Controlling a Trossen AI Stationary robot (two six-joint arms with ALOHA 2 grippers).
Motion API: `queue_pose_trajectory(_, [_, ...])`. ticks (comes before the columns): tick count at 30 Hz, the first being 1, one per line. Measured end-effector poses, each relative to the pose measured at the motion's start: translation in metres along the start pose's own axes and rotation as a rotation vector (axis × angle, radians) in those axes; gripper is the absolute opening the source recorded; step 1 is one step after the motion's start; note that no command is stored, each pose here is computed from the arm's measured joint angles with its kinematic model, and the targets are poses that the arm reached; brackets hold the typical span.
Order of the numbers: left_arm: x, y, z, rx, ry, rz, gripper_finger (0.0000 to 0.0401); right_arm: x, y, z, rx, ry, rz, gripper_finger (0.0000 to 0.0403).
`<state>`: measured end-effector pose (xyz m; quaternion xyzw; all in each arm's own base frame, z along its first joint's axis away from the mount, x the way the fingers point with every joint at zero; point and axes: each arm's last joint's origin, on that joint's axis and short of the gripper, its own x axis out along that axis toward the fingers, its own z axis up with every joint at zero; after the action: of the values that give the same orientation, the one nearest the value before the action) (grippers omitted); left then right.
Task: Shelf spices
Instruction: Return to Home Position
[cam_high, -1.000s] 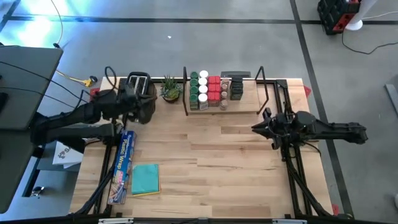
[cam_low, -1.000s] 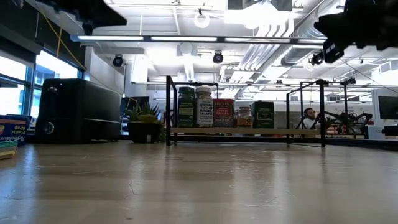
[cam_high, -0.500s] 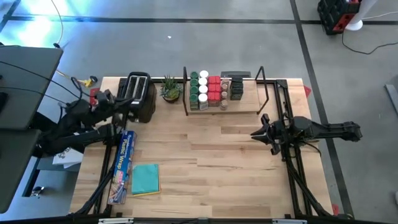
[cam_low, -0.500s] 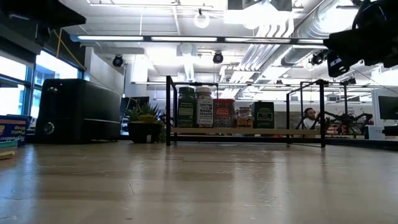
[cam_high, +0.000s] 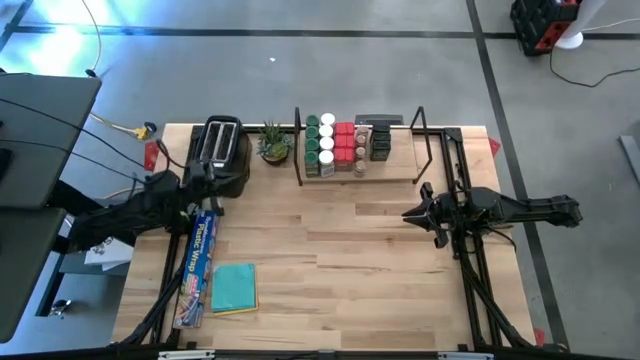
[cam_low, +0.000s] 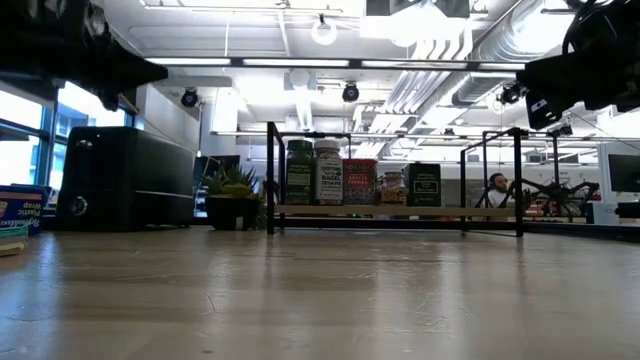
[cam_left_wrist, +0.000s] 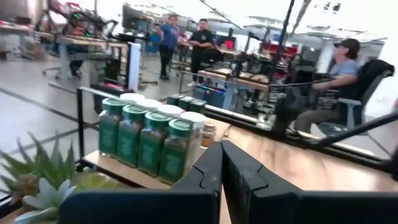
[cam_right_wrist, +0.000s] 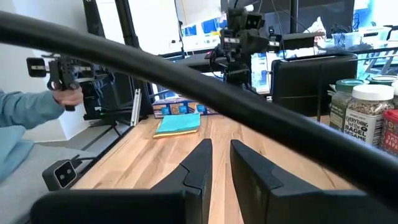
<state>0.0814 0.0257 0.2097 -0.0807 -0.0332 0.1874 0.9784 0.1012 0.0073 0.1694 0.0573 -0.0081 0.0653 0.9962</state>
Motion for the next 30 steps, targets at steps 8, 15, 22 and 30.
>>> queue_pose_trajectory(8, [0.010,0.004,-0.029,-0.053,-0.113,0.003,0.0000,0.000,0.000,0.000,0.038,-0.001,0.000,0.0053])
queue_pose_trajectory(15, [0.010,0.000,-0.032,0.019,-0.079,-0.079,0.0000,0.000,0.000,0.000,0.057,0.000,0.000,0.0053])
queue_pose_trajectory(22, [0.010,0.000,-0.033,0.021,-0.077,-0.051,0.0000,0.000,-0.002,-0.007,0.092,0.069,-0.050,0.0053])
queue_pose_trajectory(30, [0.010,-0.004,-0.034,0.072,-0.062,-0.045,0.0000,0.000,-0.002,-0.007,0.091,0.068,-0.050,0.0053])
